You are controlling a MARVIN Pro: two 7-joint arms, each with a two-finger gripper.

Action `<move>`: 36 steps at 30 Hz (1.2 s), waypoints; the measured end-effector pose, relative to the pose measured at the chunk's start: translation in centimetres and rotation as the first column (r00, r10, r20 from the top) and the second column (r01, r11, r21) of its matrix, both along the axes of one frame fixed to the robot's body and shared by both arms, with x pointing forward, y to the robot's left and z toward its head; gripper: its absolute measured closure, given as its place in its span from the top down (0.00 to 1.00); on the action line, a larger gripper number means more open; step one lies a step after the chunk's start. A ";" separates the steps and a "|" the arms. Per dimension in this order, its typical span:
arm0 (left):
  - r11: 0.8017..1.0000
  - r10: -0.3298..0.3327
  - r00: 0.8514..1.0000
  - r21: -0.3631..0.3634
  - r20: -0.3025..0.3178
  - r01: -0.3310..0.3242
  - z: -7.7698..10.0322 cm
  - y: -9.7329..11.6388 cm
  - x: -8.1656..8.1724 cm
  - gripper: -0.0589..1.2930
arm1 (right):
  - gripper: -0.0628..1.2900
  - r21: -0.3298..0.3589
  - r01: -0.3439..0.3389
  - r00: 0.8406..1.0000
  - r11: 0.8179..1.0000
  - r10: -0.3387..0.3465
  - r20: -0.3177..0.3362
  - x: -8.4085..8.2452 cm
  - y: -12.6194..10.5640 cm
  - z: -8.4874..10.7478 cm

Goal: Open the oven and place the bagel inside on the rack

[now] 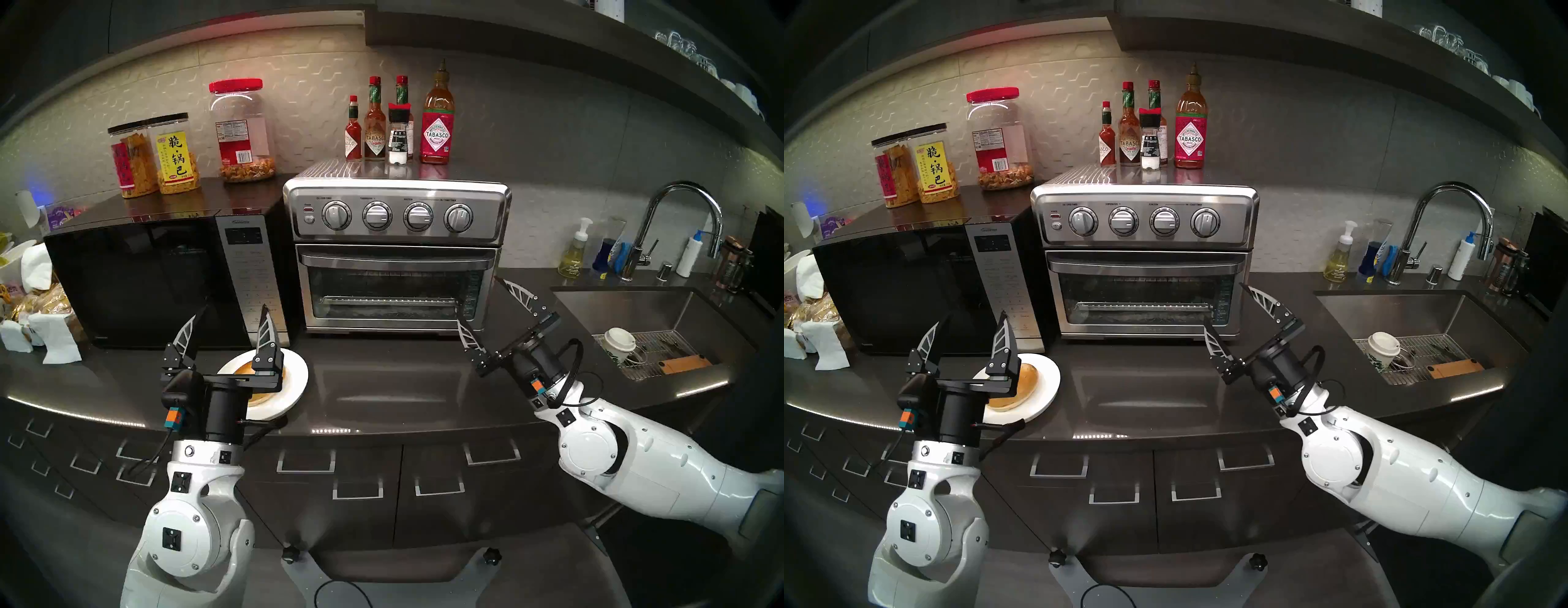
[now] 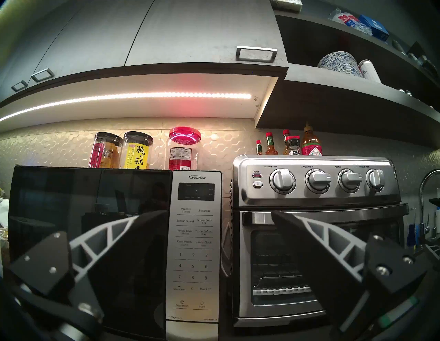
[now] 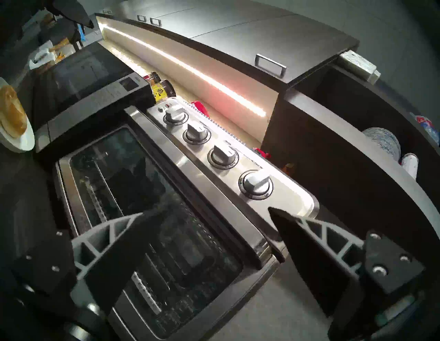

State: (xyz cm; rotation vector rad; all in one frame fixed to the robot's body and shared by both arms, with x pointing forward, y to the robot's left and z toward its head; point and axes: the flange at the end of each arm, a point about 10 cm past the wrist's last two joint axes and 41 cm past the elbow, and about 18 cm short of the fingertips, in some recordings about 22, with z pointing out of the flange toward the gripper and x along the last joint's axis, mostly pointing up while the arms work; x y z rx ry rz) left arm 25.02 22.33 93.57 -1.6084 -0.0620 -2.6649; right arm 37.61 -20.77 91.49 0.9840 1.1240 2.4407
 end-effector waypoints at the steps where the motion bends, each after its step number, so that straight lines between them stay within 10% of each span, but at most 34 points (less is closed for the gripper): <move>1: 1.000 0.000 1.000 0.000 0.000 0.000 0.0 0.0 0.0 0.97 | 0.95 -0.001 -0.003 1.000 1.000 0.003 0.002 0.1 0.1 0.0; 25: 1.000 0.000 1.000 0.000 0.000 0.000 0.0 0.0 0.0 0.97 | 0.95 -0.029 -0.044 0.994 0.999 0.047 0.100 4.2 1.7 1.2; 36: 1.000 0.000 1.000 0.000 0.000 0.000 0.0 0.0 0.0 0.97 | 0.95 -0.162 -0.101 0.987 0.982 0.119 0.105 5.9 1.3 2.7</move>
